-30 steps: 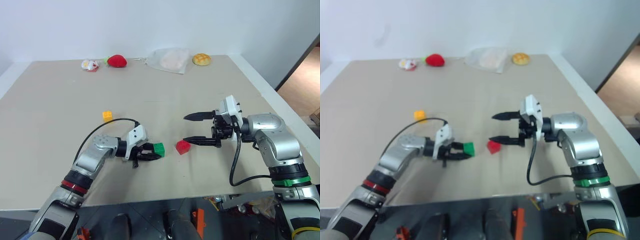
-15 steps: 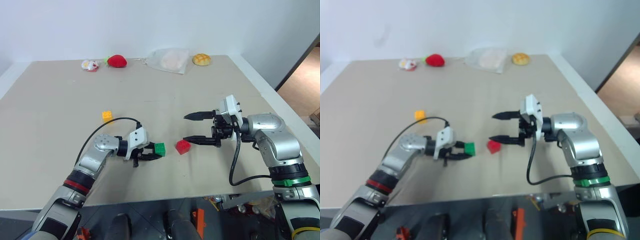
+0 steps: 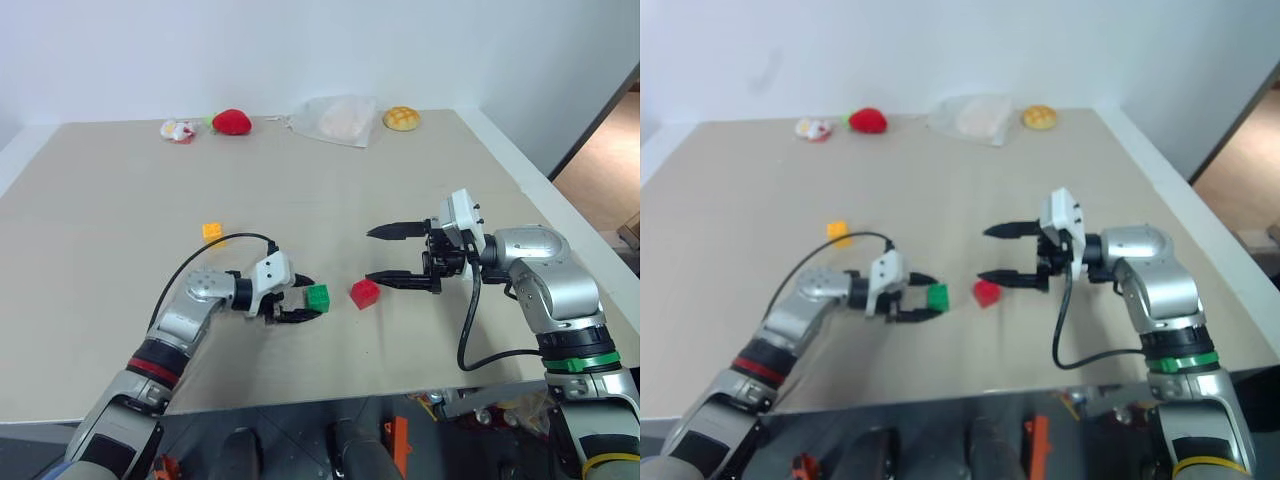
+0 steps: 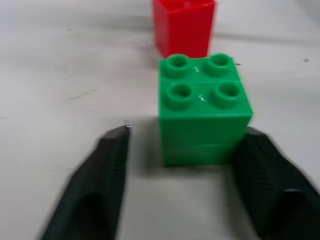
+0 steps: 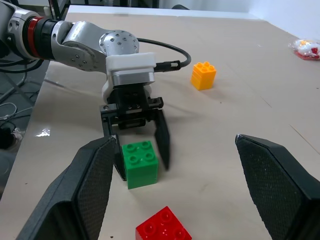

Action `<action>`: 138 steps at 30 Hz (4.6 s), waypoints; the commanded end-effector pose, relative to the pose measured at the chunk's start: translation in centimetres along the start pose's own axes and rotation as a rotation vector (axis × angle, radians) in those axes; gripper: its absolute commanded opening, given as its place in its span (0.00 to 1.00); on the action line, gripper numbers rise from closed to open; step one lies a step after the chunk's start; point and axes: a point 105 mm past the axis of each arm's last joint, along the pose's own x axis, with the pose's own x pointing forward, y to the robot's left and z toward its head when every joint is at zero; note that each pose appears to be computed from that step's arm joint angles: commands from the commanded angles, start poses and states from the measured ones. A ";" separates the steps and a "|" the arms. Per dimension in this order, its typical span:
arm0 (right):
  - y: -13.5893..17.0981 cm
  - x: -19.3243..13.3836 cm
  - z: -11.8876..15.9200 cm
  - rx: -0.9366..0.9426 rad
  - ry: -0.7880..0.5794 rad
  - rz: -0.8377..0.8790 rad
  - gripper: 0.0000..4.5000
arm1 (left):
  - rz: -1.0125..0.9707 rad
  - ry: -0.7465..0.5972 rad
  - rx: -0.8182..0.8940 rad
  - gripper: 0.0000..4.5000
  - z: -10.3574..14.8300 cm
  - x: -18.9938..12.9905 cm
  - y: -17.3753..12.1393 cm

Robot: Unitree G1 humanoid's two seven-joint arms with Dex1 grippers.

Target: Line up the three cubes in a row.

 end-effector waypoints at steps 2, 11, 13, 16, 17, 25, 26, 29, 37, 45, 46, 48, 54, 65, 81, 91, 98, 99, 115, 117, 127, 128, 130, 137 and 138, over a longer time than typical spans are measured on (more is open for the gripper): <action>-0.3 -0.3 1.5 -0.048 -0.031 -0.012 0.88 | 0.021 0.040 0.014 0.99 -0.6 -1.0 0.6; -0.5 -0.5 1.7 -0.046 -0.038 -0.015 0.88 | 0.027 0.157 -0.046 0.99 -2.6 -8.4 -0.5; -0.5 -0.5 1.7 -0.046 -0.039 -0.015 0.88 | 0.035 0.165 -0.074 0.99 -2.5 -9.9 -1.2; -0.6 -0.3 1.7 -0.045 -0.041 -0.013 0.88 | 0.080 0.162 -0.104 0.99 -2.3 -11.3 -1.5; -0.6 -0.2 1.7 -0.045 -0.041 -0.012 0.88 | 0.101 0.160 -0.111 0.99 -2.3 -11.6 -1.4; -0.6 0.5 1.8 -0.042 -0.052 0.012 0.88 | 0.484 -0.027 -0.221 0.99 -0.2 -15.4 2.1; -0.6 0.7 1.8 -0.043 -0.054 0.016 0.88 | 0.539 -0.013 -0.222 0.99 -0.7 -16.1 2.6; -0.5 1.1 2.0 -0.050 -0.061 0.032 0.88 | 0.675 -0.003 -0.247 0.99 -1.7 -18.3 4.0; -0.2 3.5 3.6 -0.057 -0.143 0.041 0.88 | 0.826 -0.022 -0.296 0.99 -3.1 -20.6 5.1; 0.4 5.5 4.3 -0.077 -0.184 0.059 0.88 | 0.839 -0.005 -0.302 0.99 -4.1 -20.8 6.3; 0.3 5.8 4.6 -0.087 -0.190 0.049 0.88 | 0.841 -0.002 -0.301 0.99 -4.2 -20.8 6.7; 0.4 6.3 5.0 -0.095 -0.202 0.049 0.88 | 0.846 -0.007 -0.305 0.99 -4.2 -20.6 7.4; 0.8 6.7 5.3 -0.098 -0.216 0.072 0.88 | 0.794 -0.011 -0.306 0.99 -4.4 -18.6 8.7; 0.8 6.3 5.2 -0.090 -0.218 0.060 0.88 | 0.698 0.065 -0.279 0.99 -4.8 -16.9 10.3; 0.4 6.0 4.8 -0.081 -0.203 0.041 0.88 | 0.646 0.026 -0.262 0.50 -4.5 -15.7 10.5; 0.9 6.2 4.6 -0.071 -0.195 0.091 0.88 | 0.524 0.043 -0.200 0.41 -3.8 -14.9 8.8; 1.0 5.2 3.6 -0.068 -0.144 0.097 0.88 | 0.272 0.049 -0.103 0.41 -2.1 -12.6 4.0; 0.8 4.9 3.4 -0.064 -0.139 0.084 0.88 | 0.240 0.051 -0.096 0.41 -1.9 -12.4 3.1; 0.5 2.1 2.4 -0.013 -0.110 -0.006 0.88 | 0.163 0.051 -0.117 0.41 -1.9 -10.4 0.0; 0.6 2.2 2.5 -0.013 -0.112 -0.006 0.88 | 0.164 0.041 -0.120 0.41 -1.7 -10.1 0.1; 0.5 2.3 2.6 -0.012 -0.113 -0.017 0.88 | 0.175 0.013 -0.163 0.41 -2.1 -9.3 -0.8; 0.6 2.3 2.6 -0.011 -0.114 -0.017 0.88 | 0.174 0.010 -0.167 0.41 -2.1 -9.3 -1.0; 0.5 2.3 2.7 -0.011 -0.116 -0.018 0.88 | 0.172 0.012 -0.168 0.41 -2.1 -9.4 -1.2; 0.4 2.6 2.8 -0.010 -0.119 -0.011 0.88 | 0.192 -0.005 -0.186 0.41 -1.9 -9.5 -1.2; 0.4 2.6 2.8 -0.011 -0.120 -0.009 0.88 | 0.192 -0.005 -0.187 0.41 -1.9 -9.5 -1.3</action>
